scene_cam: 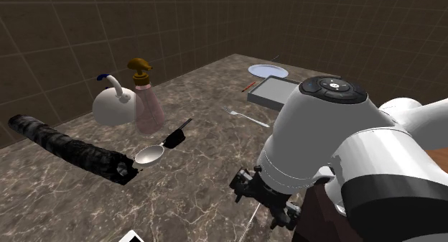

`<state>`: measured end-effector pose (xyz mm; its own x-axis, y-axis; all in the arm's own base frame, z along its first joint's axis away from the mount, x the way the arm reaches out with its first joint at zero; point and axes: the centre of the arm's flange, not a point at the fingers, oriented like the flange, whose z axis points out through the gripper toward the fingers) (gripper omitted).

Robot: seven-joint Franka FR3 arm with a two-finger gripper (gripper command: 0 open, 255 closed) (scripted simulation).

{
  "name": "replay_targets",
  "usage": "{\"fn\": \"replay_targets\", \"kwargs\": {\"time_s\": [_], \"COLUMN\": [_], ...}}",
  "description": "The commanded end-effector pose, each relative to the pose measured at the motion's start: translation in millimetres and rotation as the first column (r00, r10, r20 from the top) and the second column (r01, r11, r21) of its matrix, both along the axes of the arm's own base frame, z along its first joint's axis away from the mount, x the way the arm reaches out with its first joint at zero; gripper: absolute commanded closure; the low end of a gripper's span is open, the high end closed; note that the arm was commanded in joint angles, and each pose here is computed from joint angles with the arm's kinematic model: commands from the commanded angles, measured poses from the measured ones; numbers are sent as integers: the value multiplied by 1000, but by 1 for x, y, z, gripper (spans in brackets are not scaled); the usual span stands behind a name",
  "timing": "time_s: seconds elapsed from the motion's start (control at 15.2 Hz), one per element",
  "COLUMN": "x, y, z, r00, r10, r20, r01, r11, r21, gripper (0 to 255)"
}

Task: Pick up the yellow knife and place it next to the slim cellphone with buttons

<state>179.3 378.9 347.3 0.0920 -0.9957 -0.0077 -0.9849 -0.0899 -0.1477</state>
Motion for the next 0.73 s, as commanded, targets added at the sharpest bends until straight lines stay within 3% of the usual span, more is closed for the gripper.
{"fn": "replay_targets", "kwargs": {"time_s": [0.0,0.13,0.66], "x": [-3,-6,-6], "y": [-1,-2,-2], "z": [19,42,42], "r00": [1000,1000,1000], "r10": [0,0,0], "r20": [-1,-1,-1], "r01": [0,0,0], "r11": [1000,1000,1000], "r21": [-1,-1,-1], "gripper": [0,0,0]}}
